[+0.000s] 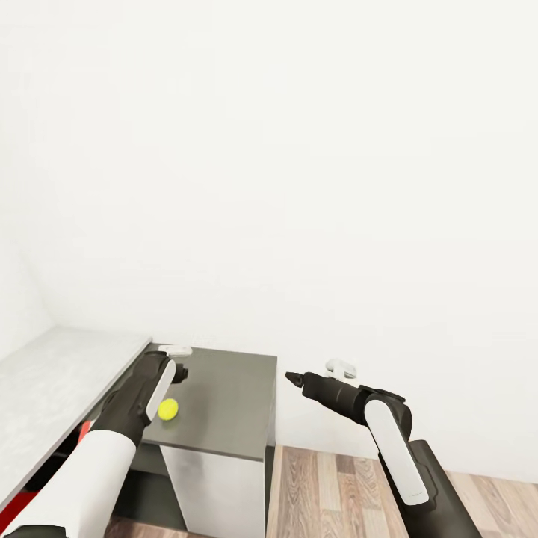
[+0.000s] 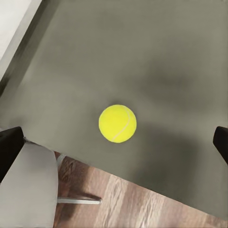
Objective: Put all the toys in the child's room - the three board games (two on the bed and one on the table), the two jigsaw puzzles on the table, and the tennis ball on the table - inside the toy box on the table in the child's room.
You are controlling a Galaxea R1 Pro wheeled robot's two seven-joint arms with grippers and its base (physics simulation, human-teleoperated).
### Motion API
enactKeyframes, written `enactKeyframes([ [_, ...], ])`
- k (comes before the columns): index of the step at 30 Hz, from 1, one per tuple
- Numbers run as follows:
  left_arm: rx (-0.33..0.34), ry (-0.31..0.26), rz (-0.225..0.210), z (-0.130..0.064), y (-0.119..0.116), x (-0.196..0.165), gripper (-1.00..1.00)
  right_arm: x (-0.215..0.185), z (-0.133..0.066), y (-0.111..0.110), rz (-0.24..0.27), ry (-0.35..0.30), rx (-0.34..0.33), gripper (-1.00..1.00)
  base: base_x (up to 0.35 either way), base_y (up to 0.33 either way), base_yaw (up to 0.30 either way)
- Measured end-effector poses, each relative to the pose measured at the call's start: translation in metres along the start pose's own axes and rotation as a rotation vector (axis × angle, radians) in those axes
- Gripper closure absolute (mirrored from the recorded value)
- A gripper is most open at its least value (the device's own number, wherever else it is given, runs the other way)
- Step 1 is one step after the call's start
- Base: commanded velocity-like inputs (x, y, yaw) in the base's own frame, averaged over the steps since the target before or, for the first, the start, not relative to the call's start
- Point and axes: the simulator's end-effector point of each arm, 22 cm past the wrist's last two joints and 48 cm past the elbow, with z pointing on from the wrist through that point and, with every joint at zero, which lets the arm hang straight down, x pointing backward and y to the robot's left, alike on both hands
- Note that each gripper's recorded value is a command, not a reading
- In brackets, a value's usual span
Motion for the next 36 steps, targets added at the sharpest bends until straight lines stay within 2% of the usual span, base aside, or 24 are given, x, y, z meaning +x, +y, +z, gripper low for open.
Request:
enactKeyframes([
  [5, 0.003, 0.010, 0.002, 0.002, -0.001, 0.004, -1.00, 0.000, 0.000, 0.000, 0.000, 0.000, 0.000, -1.00, 0.154, 0.001, 0.000],
  [10, 0.004, 0.053, 0.009, 0.011, 0.001, 0.021, -1.00, 0.000, 0.000, 0.000, 0.000, 0.000, 0.000, -1.00, 0.173, 0.000, 0.000],
  [17, -0.017, 0.089, 0.012, 0.025, 0.019, 0.037, -1.00, 0.000, 0.000, 0.000, 0.000, 0.000, 0.000, -1.00, 0.188, 0.000, 0.000],
  [23, 0.053, 0.105, 0.002, 0.044, 0.018, 0.057, -1.00, 0.000, 0.000, 0.000, 0.000, 0.000, 0.000, -1.00, 0.241, 0.000, 0.000],
  [27, 0.088, 0.093, -0.009, 0.054, 0.023, 0.063, -1.00, 0.000, 0.000, 0.000, 0.000, 0.001, 0.000, -1.00, 0.198, 0.000, 0.000],
  [36, 0.180, 0.081, -0.015, 0.056, 0.008, 0.064, -1.00, 0.000, 0.000, 0.000, -0.001, 0.001, 0.000, -1.00, 0.034, 0.000, 0.000],
])
